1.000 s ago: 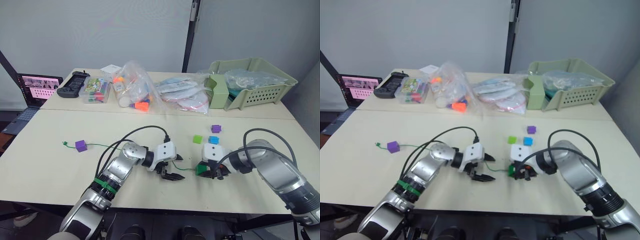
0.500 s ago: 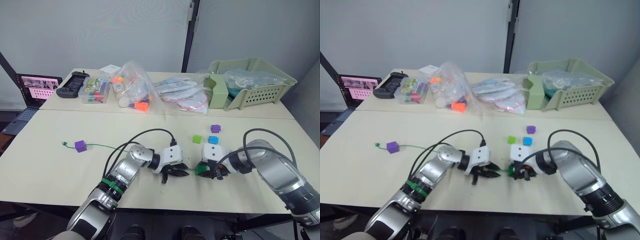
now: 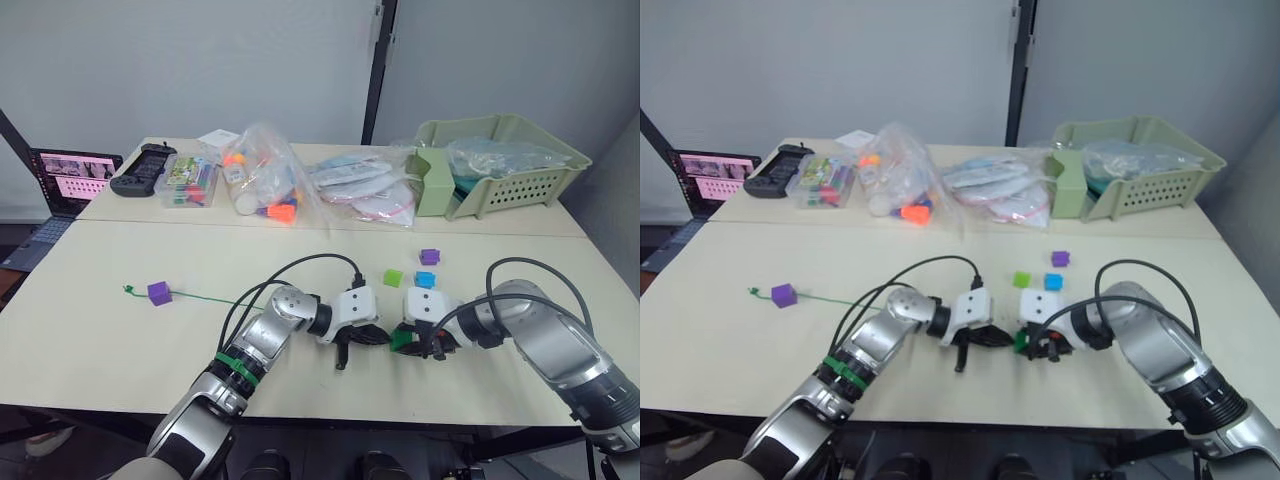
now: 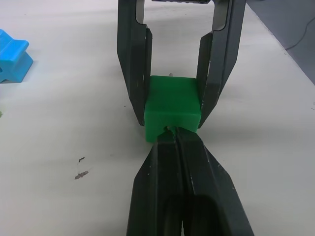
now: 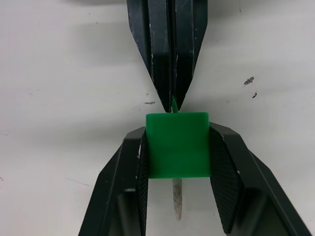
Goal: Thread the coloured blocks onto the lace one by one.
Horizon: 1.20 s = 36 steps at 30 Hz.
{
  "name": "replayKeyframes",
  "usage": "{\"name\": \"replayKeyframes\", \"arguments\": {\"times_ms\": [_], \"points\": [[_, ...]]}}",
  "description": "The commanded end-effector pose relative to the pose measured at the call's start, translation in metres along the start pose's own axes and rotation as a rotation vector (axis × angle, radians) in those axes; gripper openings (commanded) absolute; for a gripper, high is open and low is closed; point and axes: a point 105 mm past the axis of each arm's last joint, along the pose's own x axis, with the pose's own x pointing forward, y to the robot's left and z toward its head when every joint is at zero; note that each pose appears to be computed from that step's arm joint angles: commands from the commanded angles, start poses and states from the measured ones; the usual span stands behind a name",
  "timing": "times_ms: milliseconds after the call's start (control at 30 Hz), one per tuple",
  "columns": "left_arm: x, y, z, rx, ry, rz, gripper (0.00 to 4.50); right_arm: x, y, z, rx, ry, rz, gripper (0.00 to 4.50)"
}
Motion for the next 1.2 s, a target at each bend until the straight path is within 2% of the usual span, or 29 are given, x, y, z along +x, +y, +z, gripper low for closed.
{"name": "replayKeyframes", "arguments": {"times_ms": [33, 133, 333, 600, 733, 800, 1000, 1033, 1200], "points": [[0.002, 0.003, 0.012, 0.033, -0.027, 0.008, 0.00, -0.001, 0.003, 0.005, -0.012, -0.019, 0.004, 1.17], [0.002, 0.003, 0.012, 0.016, -0.032, 0.015, 0.00, 0.000, 0.002, 0.004, -0.011, -0.017, 0.003, 1.17], [-0.002, 0.006, 0.014, 0.001, -0.046, 0.028, 1.85, -0.001, 0.002, 0.003, -0.011, -0.014, 0.000, 1.17], [-0.029, 0.013, 0.010, 0.002, -0.028, 0.070, 4.44, 0.000, 0.000, 0.003, -0.013, -0.011, -0.006, 1.17], [-0.035, 0.010, 0.010, -0.004, -0.038, 0.072, 4.50, 0.000, 0.000, 0.003, -0.016, -0.011, -0.012, 1.17], [-0.036, 0.010, 0.010, -0.002, -0.042, 0.072, 4.50, -0.001, -0.002, 0.005, -0.018, -0.015, -0.019, 2.21], [-0.034, 0.007, 0.015, 0.037, -0.048, 0.051, 4.50, -0.016, -0.005, 0.011, -0.013, -0.032, -0.029, 4.27], [-0.033, 0.007, 0.015, 0.044, -0.047, 0.046, 4.50, -0.019, -0.007, 0.012, -0.009, -0.039, -0.037, 4.47], [-0.027, 0.006, 0.020, 0.058, -0.063, 0.030, 4.50, -0.044, -0.007, 0.013, 0.023, -0.046, -0.097, 4.47]]}}
